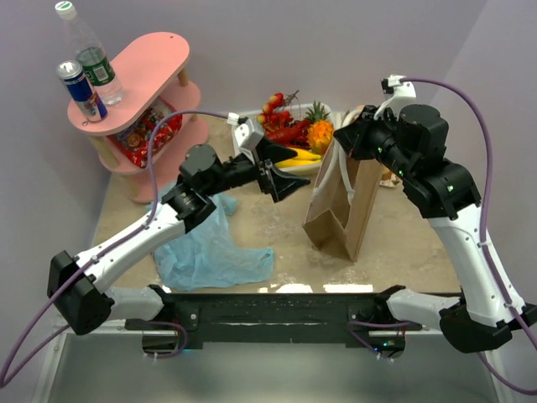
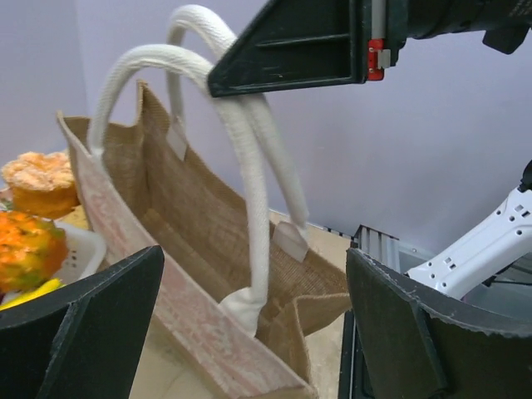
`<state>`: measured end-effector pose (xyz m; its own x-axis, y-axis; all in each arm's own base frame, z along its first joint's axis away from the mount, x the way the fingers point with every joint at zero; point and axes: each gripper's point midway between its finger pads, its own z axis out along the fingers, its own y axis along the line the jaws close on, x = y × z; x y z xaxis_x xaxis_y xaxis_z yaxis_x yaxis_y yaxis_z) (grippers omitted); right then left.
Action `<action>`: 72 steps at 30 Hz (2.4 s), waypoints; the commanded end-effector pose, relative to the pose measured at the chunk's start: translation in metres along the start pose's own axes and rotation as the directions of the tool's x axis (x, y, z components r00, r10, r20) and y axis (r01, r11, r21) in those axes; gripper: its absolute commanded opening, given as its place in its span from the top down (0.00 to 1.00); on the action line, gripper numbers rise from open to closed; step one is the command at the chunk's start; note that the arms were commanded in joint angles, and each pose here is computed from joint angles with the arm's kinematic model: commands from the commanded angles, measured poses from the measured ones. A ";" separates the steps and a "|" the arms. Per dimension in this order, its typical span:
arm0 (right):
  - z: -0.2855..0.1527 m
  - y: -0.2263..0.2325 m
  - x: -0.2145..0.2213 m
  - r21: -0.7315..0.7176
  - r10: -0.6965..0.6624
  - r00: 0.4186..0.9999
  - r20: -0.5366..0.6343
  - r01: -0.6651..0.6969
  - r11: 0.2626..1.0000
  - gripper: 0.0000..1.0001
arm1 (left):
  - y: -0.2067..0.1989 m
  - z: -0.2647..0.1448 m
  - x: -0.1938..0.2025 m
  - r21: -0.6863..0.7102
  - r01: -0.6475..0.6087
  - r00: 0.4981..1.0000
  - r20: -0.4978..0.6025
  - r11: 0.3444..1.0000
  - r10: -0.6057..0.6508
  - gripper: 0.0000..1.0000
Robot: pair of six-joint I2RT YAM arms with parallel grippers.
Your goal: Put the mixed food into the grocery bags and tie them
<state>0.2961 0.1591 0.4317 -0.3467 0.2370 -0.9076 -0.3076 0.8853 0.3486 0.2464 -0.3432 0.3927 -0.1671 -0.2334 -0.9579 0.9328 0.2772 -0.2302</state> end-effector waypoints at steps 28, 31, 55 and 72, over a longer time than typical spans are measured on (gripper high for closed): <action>-0.011 0.030 -0.023 -0.166 0.010 0.992 0.123 0.011 0.986 0.81 | 0.008 0.027 0.000 -0.028 0.035 0.999 -0.037 0.999 -0.036 1.00; -0.005 0.034 -0.016 -0.190 0.025 0.994 0.102 -0.005 0.982 0.75 | 0.022 0.007 -0.006 -0.088 0.025 0.998 -0.056 0.996 -0.030 1.00; -0.035 -0.062 0.066 0.236 0.006 0.996 -0.090 0.015 0.972 0.25 | 0.084 -0.073 0.029 -0.344 -0.139 0.985 -0.149 0.928 0.093 1.00; 0.014 -0.005 0.115 -0.038 0.209 0.952 -0.224 -0.223 0.974 0.18 | 0.066 -0.079 0.016 -0.315 -0.121 0.992 -0.058 0.941 0.109 1.00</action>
<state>0.2659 0.1467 0.3882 -0.4038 0.3001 -0.8642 -0.2515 0.8719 0.4202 0.2831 -0.2578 0.3286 -0.1370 -0.0865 -0.9868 0.7917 0.5891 -0.1616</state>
